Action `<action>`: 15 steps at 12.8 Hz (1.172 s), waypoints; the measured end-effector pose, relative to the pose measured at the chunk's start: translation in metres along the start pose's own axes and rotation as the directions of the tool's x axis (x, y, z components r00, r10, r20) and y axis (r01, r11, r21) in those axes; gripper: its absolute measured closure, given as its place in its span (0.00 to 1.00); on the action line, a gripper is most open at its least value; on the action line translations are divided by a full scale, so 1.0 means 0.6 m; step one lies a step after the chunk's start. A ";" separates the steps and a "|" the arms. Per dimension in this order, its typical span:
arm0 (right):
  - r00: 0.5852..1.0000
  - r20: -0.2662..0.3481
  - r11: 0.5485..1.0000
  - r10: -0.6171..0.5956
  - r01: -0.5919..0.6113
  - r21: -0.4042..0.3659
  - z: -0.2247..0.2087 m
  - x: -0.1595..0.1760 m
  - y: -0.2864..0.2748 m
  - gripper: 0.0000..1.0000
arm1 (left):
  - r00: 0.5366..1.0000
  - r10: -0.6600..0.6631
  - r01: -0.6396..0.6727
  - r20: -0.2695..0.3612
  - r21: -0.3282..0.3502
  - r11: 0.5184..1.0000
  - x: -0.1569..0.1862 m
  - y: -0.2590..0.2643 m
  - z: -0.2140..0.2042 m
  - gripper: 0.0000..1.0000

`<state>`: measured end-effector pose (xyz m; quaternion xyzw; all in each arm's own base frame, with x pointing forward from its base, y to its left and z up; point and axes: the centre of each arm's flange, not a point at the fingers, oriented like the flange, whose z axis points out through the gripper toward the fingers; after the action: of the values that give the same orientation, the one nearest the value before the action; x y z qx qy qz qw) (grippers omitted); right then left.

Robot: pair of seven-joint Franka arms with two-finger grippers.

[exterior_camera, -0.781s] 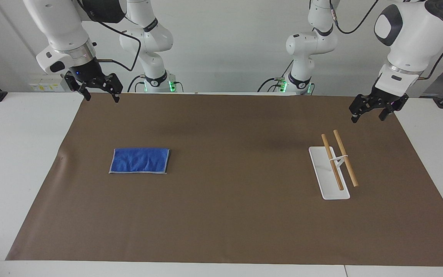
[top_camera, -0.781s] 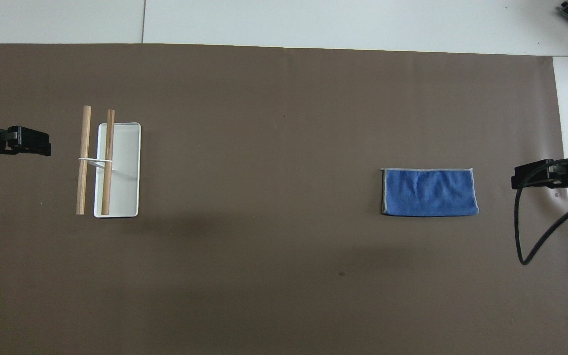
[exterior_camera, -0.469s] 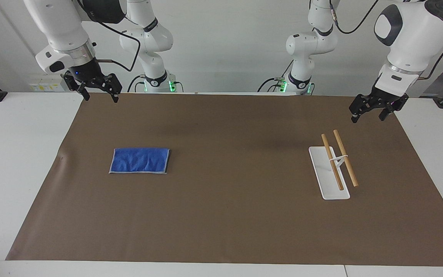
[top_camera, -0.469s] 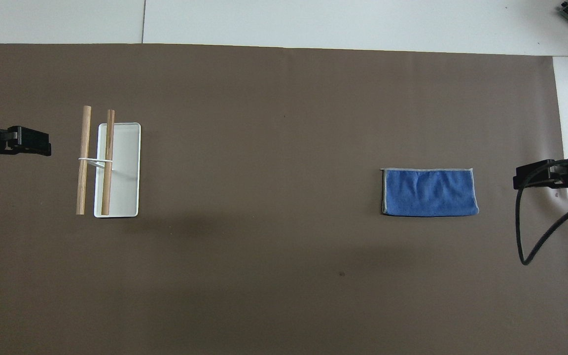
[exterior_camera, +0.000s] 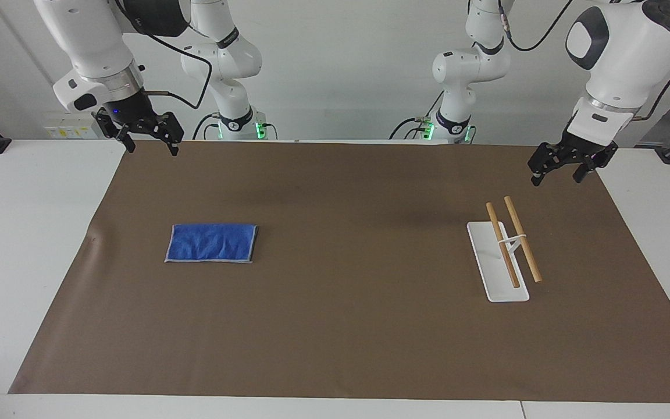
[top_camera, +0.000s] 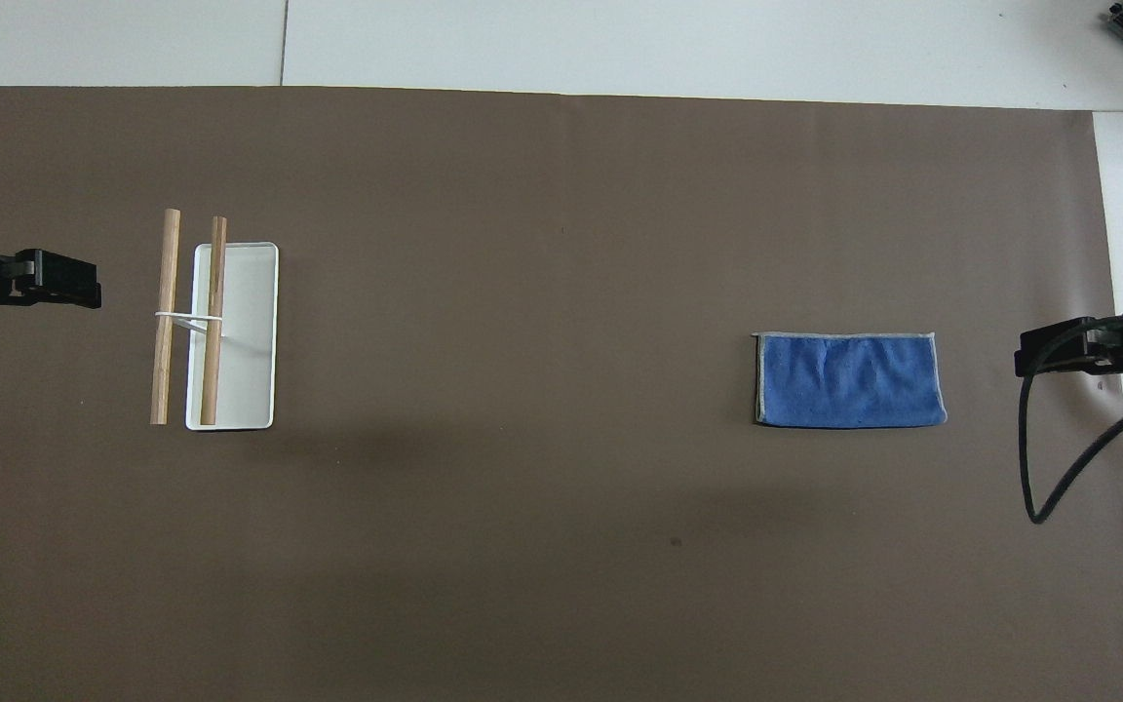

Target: Right arm passes towel to left arm to hang

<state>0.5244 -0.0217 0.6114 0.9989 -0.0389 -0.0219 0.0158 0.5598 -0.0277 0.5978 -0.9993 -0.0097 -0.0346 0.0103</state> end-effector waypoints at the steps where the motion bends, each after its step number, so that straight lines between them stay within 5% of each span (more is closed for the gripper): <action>1: 1.000 0.005 1.000 0.000 0.000 0.000 0.004 -0.001 0.000 0.00 | 1.000 0.000 0.000 0.000 0.000 1.000 0.000 0.000 0.000 0.00; 6: 0.998 -0.062 1.000 -0.007 0.007 0.004 0.031 0.012 -0.006 0.00 | 1.000 0.000 0.000 0.000 0.000 1.000 0.000 0.000 0.000 0.00; 10: 0.991 -0.130 0.999 -0.034 0.035 0.006 0.148 0.033 -0.030 0.00 | 1.000 0.000 0.000 0.000 0.000 1.000 0.000 0.000 0.000 0.00; 15: 0.987 -0.145 0.998 -0.067 0.067 -0.004 0.362 0.080 -0.056 0.00 | 1.000 0.000 0.000 0.000 0.000 1.000 0.000 0.000 0.000 0.00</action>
<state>0.5652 0.0014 0.3911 0.9986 -0.0041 0.0503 0.0173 0.5598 -0.0277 0.5978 -0.9993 -0.0097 -0.0346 0.0103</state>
